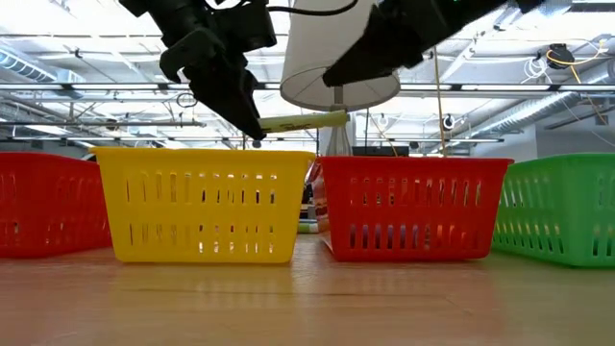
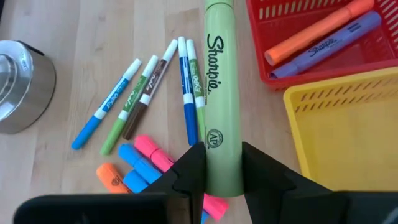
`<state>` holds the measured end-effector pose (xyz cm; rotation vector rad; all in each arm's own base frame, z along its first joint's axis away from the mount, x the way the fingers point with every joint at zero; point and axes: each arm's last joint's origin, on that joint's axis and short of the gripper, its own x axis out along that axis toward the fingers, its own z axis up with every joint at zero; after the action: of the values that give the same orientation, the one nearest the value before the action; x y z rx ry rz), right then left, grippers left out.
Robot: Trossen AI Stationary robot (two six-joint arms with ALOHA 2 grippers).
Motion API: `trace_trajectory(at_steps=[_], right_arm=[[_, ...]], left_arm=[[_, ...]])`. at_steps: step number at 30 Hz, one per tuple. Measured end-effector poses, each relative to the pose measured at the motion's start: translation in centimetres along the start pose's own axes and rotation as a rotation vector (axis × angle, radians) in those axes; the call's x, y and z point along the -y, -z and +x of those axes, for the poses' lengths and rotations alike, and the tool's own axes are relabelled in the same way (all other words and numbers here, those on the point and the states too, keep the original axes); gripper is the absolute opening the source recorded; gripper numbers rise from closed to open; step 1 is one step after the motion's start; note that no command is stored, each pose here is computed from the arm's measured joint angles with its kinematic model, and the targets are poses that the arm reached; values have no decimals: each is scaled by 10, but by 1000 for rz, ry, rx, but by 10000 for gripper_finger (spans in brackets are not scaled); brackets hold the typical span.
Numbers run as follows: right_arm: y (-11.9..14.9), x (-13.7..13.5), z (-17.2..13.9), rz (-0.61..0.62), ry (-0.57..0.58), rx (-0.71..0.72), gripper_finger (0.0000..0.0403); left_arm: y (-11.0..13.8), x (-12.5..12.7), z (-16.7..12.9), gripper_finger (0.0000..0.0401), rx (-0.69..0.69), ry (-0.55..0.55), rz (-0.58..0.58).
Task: Pick & Place Markers
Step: Put the large green highlighter into the right red bin
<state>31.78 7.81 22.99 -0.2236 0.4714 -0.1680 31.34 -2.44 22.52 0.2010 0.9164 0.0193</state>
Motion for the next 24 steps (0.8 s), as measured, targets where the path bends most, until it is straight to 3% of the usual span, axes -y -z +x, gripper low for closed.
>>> trace_trajectory(at_steps=[6, 11, 15, 24], right_arm=[[-10, 20, 7, 68, -40, -35, 229], [-4, 20, 17, 42, -128, -60, 235], [3, 16, 21, -16, -133, -98, 230], [-19, 28, -15, -63, 35, -28, 227]], left_arm=[[0, 0, 0, 92, 1, -1, 6], [1, 0, 0, 92, -7, 1, 19], [1, 1, 0, 92, -5, 10, 55], [7, -9, 8, 91, 23, 49, 21]])
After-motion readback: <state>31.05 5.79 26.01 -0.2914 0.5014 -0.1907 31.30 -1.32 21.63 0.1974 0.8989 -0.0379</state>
